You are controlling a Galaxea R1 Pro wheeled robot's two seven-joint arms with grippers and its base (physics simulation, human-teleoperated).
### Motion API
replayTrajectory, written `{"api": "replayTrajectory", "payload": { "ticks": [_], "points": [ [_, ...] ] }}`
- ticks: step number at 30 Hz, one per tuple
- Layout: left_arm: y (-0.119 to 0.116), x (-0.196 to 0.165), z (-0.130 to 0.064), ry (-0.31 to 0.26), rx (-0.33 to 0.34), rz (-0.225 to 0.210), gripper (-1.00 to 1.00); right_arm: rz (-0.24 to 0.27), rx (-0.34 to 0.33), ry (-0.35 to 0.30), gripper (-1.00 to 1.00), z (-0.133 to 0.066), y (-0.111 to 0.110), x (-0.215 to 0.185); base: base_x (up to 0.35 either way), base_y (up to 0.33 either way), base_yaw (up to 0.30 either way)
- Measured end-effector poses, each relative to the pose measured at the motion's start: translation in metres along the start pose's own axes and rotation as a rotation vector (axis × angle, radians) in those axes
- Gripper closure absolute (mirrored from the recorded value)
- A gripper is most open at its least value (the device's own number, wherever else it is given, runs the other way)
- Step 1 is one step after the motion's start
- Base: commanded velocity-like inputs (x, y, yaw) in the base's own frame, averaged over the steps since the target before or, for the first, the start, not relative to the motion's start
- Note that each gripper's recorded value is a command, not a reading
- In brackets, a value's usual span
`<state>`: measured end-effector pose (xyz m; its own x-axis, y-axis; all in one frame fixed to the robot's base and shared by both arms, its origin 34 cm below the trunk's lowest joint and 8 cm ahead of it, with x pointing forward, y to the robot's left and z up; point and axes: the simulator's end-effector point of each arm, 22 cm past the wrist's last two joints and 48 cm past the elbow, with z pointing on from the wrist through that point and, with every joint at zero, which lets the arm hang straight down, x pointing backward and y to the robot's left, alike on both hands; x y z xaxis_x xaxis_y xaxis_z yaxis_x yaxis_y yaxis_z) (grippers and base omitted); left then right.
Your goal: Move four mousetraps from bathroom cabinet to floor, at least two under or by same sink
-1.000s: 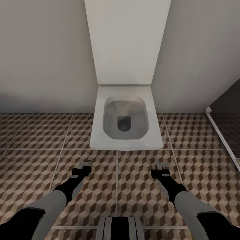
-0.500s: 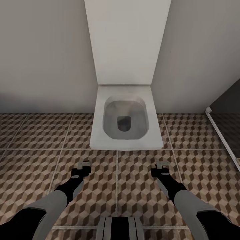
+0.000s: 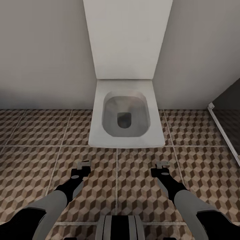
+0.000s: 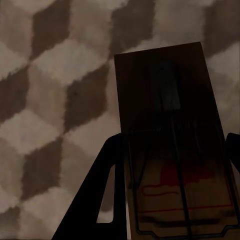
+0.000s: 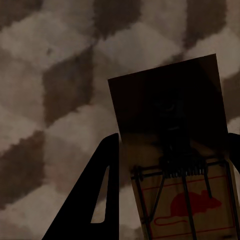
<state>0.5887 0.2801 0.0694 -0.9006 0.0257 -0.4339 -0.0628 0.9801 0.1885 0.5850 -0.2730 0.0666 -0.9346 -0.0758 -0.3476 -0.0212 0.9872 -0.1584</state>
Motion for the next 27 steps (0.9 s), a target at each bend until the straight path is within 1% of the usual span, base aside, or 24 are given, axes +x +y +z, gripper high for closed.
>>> {"api": "replayTrajectory", "payload": {
  "ticks": [11, 18, 27],
  "points": [
    [0.0, 0.0, 0.0, 0.0, 0.0, -0.001, 1.0, 0.0, 0.0, 0.0, 1.0, 0.0, 0.0, 0.0, 0.0, 0.0, 0.0],
    [-0.002, 0.017, 0.008, 0.027, 0.0, 0.001, 1.0, -0.004, -0.003, 0.028, 1.0, 0.009, 0.003, 0.017, 0.0, 0.0, 0.0],
    [-0.002, 0.015, 0.008, 0.024, 0.001, 0.0, 1.0, -0.004, -0.003, 0.023, 1.0, 0.009, 0.003, 0.015, 0.0, 0.0, 0.0]
  ]
}}
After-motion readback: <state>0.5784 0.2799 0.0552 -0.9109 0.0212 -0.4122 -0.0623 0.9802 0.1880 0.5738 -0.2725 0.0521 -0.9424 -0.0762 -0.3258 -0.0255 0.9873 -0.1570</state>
